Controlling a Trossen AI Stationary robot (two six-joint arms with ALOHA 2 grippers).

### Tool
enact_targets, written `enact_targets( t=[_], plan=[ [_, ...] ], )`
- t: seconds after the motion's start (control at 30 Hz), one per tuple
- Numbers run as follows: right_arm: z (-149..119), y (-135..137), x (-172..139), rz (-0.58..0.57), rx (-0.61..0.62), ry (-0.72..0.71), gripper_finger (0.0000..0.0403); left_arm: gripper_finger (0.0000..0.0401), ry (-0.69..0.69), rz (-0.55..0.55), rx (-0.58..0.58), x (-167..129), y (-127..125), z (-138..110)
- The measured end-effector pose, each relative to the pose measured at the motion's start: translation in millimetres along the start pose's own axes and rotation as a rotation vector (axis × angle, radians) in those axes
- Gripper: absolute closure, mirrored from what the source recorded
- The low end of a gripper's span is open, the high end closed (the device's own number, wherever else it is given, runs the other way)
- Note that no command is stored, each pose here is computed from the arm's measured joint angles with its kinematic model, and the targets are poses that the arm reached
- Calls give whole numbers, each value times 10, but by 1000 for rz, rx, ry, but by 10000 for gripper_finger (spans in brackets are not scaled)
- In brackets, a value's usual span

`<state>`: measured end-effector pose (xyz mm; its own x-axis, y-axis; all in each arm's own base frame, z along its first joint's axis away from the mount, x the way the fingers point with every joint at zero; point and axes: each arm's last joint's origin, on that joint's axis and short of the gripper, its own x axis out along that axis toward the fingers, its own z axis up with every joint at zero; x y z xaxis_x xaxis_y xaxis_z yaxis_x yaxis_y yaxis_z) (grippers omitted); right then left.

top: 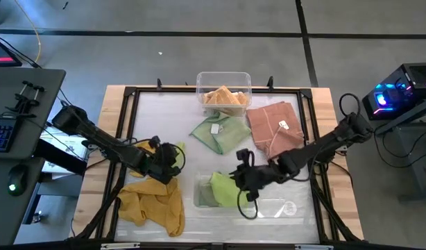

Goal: Sort towels by color in basket
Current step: Put the light green towel into the bottom transparent bin

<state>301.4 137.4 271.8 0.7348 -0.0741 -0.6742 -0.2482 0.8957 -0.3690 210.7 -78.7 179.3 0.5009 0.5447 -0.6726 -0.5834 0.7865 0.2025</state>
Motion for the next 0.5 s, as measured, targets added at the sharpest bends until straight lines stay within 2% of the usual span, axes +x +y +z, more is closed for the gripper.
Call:
enact_targets(
  t=[0.13,0.23,0.3,0.4,0.5],
  plan=[
    [-65,148,-67,4,32,66,357,275,27,7,-158,185,89,-249],
    [-123,229,-113,-8,54,119,357,255,26,-53,-253,318,117,-382],
    [-161,266,-138,-16,86,154,357,248,43,-105,-261,402,148,-466],
    [-220,311,-165,-51,146,193,357,252,76,-156,-280,507,210,-556],
    [-319,366,-179,-53,164,240,357,283,87,-145,-313,569,263,-594]
  ],
)
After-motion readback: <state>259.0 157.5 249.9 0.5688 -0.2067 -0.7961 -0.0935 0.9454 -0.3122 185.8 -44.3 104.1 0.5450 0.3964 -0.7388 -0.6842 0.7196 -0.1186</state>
